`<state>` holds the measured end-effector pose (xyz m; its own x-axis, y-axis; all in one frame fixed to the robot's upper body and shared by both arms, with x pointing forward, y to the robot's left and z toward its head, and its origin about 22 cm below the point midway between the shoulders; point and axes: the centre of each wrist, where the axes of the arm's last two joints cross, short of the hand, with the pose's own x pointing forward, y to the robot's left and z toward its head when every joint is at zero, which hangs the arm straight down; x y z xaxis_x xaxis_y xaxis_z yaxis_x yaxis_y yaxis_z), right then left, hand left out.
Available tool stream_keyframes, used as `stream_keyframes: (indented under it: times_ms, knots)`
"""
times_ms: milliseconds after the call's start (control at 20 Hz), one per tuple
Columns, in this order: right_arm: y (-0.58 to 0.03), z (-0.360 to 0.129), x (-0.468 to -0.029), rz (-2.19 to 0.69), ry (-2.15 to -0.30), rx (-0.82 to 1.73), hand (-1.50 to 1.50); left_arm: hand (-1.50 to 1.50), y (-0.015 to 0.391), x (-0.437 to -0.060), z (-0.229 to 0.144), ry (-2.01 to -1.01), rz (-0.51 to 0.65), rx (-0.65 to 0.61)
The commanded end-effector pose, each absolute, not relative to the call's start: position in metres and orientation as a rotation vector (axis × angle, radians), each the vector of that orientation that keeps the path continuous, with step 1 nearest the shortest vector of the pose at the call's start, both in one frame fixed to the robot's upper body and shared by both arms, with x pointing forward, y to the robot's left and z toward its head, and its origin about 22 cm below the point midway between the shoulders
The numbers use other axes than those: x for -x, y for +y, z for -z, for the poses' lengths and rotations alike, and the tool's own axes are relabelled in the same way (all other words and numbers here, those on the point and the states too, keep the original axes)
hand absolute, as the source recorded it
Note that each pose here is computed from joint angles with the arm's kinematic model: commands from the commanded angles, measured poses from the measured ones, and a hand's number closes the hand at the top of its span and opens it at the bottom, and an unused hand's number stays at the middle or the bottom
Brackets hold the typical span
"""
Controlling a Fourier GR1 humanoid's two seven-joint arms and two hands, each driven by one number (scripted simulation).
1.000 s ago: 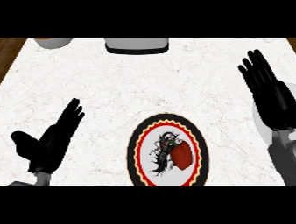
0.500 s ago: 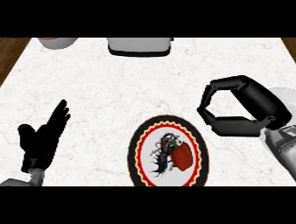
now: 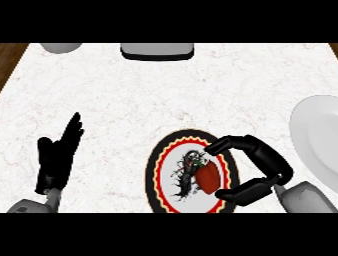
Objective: Pick the bell pepper from the plate and place it in the plate
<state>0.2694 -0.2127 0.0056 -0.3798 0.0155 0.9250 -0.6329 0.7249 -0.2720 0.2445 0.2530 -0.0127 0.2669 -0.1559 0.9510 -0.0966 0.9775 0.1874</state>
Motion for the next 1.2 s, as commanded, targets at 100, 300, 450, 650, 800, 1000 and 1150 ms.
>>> stream_keyframes:
  times_ms: [100,300,450,650,800,1000,1150]
  knots:
    - [-0.234,0.003,-0.286,-1.143,-1.827,-0.427,-1.50,0.00,0.256,-0.245,0.008,-1.299,0.036,-0.241]
    - [-0.221,-0.019,-0.289,-1.383,-1.844,-0.189,-1.50,0.00,0.246,-0.239,0.026,-1.289,0.042,-0.240]
    - [-0.215,-0.051,-0.306,-1.492,-1.817,-0.076,-1.50,0.00,0.255,-0.247,0.015,-1.292,0.036,-0.251]
    - [-0.178,-0.076,-0.306,-1.653,-1.702,0.012,-1.50,0.00,0.259,-0.251,0.013,-1.277,0.040,-0.250]
    - [-0.180,-0.058,-0.301,-1.791,-1.499,-0.006,-1.50,0.00,0.254,-0.260,0.002,-1.294,0.039,-0.259]
    - [-0.148,-0.051,-0.286,-1.876,-1.377,-0.028,-1.50,0.00,0.247,-0.249,0.012,-1.284,0.042,-0.270]
    - [-0.152,-0.057,-0.280,-1.884,-1.337,-0.009,-1.50,0.00,0.251,-0.242,-0.001,-1.274,0.046,-0.240]
